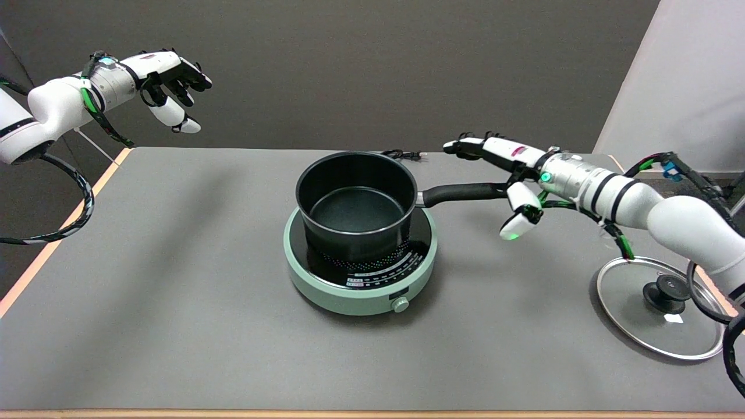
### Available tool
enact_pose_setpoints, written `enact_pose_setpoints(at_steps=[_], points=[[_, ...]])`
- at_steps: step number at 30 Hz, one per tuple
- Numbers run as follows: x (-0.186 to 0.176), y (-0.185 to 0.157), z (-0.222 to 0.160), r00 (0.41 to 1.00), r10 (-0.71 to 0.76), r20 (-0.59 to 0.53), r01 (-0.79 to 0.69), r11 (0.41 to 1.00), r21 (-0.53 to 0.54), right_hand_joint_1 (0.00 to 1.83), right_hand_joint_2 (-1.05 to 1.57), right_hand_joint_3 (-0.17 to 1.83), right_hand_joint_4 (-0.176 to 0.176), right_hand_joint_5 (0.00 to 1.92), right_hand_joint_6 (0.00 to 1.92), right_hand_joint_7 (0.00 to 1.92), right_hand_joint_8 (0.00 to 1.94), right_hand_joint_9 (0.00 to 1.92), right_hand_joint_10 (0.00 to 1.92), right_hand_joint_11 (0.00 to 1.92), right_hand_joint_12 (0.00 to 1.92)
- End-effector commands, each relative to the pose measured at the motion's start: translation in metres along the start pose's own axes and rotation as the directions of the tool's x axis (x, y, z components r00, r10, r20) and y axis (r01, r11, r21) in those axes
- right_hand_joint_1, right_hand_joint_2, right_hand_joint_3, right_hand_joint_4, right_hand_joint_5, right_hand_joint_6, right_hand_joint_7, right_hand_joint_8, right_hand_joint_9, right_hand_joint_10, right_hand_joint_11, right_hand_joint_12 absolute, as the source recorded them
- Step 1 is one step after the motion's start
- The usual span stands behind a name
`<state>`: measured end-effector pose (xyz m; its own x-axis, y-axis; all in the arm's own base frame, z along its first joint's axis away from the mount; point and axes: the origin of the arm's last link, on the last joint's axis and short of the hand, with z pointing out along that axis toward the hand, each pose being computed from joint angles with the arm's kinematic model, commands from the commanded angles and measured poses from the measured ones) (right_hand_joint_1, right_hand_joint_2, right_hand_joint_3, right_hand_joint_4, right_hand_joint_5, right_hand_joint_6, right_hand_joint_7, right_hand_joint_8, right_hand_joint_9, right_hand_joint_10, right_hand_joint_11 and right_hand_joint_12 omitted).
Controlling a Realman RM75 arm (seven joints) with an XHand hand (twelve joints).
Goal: Place the pot onto the induction cooker.
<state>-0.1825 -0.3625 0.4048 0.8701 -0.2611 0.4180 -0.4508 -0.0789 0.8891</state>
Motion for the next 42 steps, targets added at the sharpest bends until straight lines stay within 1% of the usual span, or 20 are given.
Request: enact_pose_setpoints(at_steps=[1, 3, 4, 5, 7, 8, 9, 10, 11, 12, 13, 14, 16, 21, 24, 27, 31, 34, 37, 42], points=[[0.056, 0.033, -0.047, 0.826, 0.554, -0.100, -0.553, 0.832, 0.042, 1.30, -1.05, 1.54, -0.176, 0.24, 0.24, 0.24, 0.24, 0.24, 0.24, 0.24, 0.24], [0.058, 0.034, -0.053, 0.740, 0.670, -0.055, -0.664, 0.742, 0.093, 1.25, -0.97, 1.13, -0.176, 0.26, 0.26, 0.26, 0.26, 0.26, 0.26, 0.26, 0.26], [0.059, 0.034, -0.055, 0.703, 0.711, -0.037, -0.703, 0.701, 0.116, 1.25, -0.95, 1.09, -0.176, 0.27, 0.27, 0.27, 0.27, 0.27, 0.27, 0.27, 0.27], [0.061, 0.035, -0.059, 0.651, 0.759, -0.008, -0.750, 0.644, 0.152, 1.23, -0.92, 1.02, -0.176, 0.28, 0.28, 0.28, 0.28, 0.28, 0.28, 0.28, 0.28], [0.062, 0.038, -0.065, 0.580, 0.814, 0.030, -0.800, 0.561, 0.214, 1.19, -0.87, 0.90, -0.176, 0.28, 0.28, 0.28, 0.28, 0.28, 0.28, 0.28, 0.28], [0.064, 0.041, -0.070, 0.531, 0.846, 0.048, -0.824, 0.502, 0.262, 1.18, -0.85, 0.85, -0.176, 0.28, 0.28, 0.28, 0.28, 0.28, 0.28, 0.28, 0.28], [0.063, 0.045, -0.073, 0.507, 0.861, 0.050, -0.831, 0.472, 0.294, 1.16, -0.81, 0.82, -0.176, 0.27, 0.27, 0.27, 0.27, 0.27, 0.27, 0.27, 0.27], [0.062, 0.048, -0.076, 0.496, 0.867, 0.051, -0.831, 0.457, 0.316, 1.14, -0.76, 0.81, -0.176, 0.26, 0.26, 0.26, 0.26, 0.26, 0.26, 0.26, 0.26], [0.062, 0.051, -0.080, 0.465, 0.884, 0.053, -0.835, 0.418, 0.358, 1.13, -0.72, 0.77, -0.176, 0.25, 0.25, 0.25, 0.25, 0.25, 0.25, 0.25, 0.25], [0.060, 0.056, -0.083, 0.459, 0.887, 0.040, -0.829, 0.413, 0.377, 1.11, -0.64, 0.63, -0.176, 0.23, 0.23, 0.23, 0.23, 0.23, 0.23, 0.23, 0.23], [0.058, 0.062, -0.088, 0.477, 0.879, 0.008, -0.811, 0.437, 0.389, 1.09, -0.59, 0.58, -0.176, 0.21, 0.21, 0.21, 0.21, 0.21, 0.21, 0.21, 0.21], [0.059, 0.068, -0.093, 0.490, 0.872, -0.019, -0.796, 0.456, 0.398, 1.08, -0.54, 0.56, -0.176, 0.20, 0.20, 0.20, 0.20, 0.20, 0.20, 0.20, 0.20], [0.056, 0.079, -0.101, 0.488, 0.871, -0.060, -0.790, 0.470, 0.393, 1.05, -0.48, 0.56, -0.176, 0.16, 0.16, 0.16, 0.16, 0.16, 0.16, 0.16, 0.16], [0.047, 0.107, -0.120, 0.442, 0.886, -0.138, -0.812, 0.461, 0.357, 0.97, -0.32, 0.45, -0.176, 0.12, 0.12, 0.12, 0.12, 0.12, 0.12, 0.12, 0.12], [0.041, 0.124, -0.131, 0.400, 0.897, -0.187, -0.827, 0.441, 0.349, 0.92, -0.21, 0.40, -0.176, 0.10, 0.10, 0.10, 0.10, 0.10, 0.10, 0.10, 0.10], [0.032, 0.142, -0.142, 0.339, 0.910, -0.238, -0.840, 0.407, 0.359, 0.90, -0.12, 0.38, -0.176, 0.09, 0.09, 0.09, 0.09, 0.09, 0.09, 0.09, 0.09], [0.016, 0.164, -0.154, 0.241, 0.927, -0.289, -0.851, 0.345, 0.396, 0.86, -0.07, 0.39, -0.176, 0.08, 0.08, 0.08, 0.08, 0.08, 0.08, 0.08, 0.08], [0.006, 0.172, -0.159, 0.183, 0.939, -0.291, -0.844, 0.302, 0.443, 0.85, -0.04, 0.41, -0.176, 0.06, 0.06, 0.06, 0.06, 0.06, 0.06, 0.06, 0.06], [0.001, 0.174, -0.163, 0.163, 0.944, -0.286, -0.838, 0.286, 0.465, 0.84, 0.00, 0.41, -0.176, 0.04, 0.04, 0.04, 0.04, 0.04, 0.04, 0.04, 0.04], [-0.003, 0.164, -0.154, 0.197, 0.950, -0.242, -0.842, 0.290, 0.455, 0.87, 0.07, 0.43, -0.176, 0.01, 0.01, 0.01, 0.01, 0.01, 0.01, 0.01, 0.01]])
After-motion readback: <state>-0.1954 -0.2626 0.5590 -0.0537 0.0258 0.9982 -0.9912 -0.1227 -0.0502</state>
